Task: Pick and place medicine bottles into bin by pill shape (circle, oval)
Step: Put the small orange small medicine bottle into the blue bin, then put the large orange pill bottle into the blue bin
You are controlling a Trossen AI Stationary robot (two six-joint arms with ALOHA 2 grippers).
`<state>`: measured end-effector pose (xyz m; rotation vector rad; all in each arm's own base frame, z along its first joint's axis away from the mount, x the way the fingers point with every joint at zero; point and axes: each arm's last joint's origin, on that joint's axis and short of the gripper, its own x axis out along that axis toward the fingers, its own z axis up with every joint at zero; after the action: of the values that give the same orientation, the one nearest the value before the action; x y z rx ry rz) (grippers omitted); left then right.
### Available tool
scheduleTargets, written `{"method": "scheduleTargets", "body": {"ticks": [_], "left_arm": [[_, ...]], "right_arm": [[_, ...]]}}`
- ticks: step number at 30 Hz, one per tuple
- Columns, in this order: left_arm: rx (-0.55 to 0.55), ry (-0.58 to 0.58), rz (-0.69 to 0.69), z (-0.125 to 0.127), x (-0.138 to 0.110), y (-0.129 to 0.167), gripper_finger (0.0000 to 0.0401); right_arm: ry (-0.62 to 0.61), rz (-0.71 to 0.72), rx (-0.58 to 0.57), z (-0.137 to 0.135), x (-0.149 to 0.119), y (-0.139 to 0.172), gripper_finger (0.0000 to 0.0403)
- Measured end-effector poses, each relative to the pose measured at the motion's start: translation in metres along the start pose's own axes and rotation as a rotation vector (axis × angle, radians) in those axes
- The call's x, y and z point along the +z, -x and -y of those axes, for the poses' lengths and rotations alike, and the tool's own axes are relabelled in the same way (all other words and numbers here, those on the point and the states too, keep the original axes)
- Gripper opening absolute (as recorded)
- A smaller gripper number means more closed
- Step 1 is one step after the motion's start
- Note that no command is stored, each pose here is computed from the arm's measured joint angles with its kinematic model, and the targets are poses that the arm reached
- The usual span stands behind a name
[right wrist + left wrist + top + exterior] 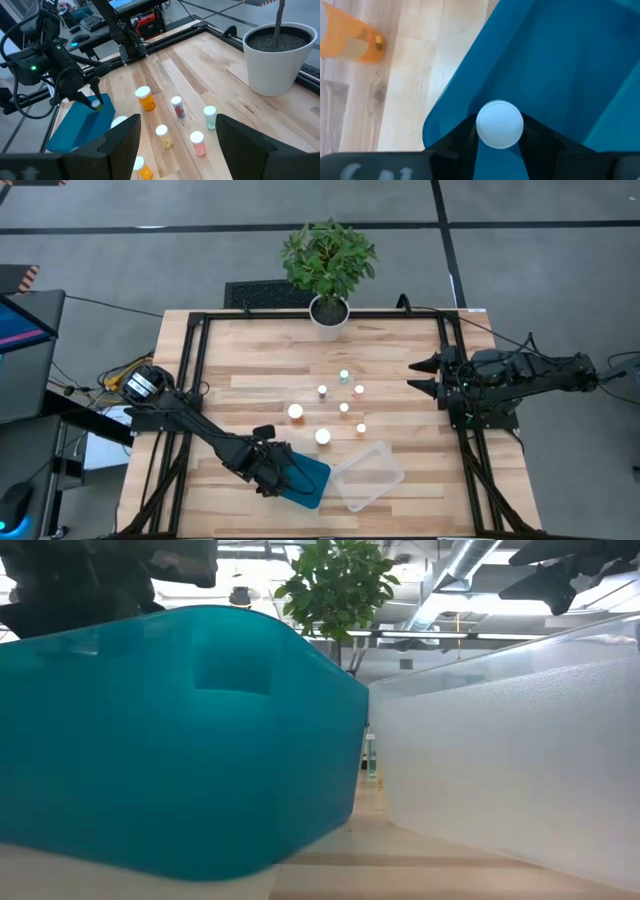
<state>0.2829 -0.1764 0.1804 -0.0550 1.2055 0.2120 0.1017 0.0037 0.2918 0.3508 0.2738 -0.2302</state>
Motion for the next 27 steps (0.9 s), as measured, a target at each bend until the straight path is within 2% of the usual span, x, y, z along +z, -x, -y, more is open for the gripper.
{"method": "scheduleTargets", "body": {"ticks": [16, 27], "left_arm": [[-0.011, 0.046, -0.008, 0.0, 0.001, 0.001, 0.02], [-0.038, 0.06, -0.011, 0.005, 0.015, 0.022, 0.0245]], "right_arm": [[0.002, -0.006, -0.002, 0.0, -0.001, 0.0, 0.0271], [0.002, -0.006, -0.002, 0.0, -0.001, 0.0, 0.0271]]}}
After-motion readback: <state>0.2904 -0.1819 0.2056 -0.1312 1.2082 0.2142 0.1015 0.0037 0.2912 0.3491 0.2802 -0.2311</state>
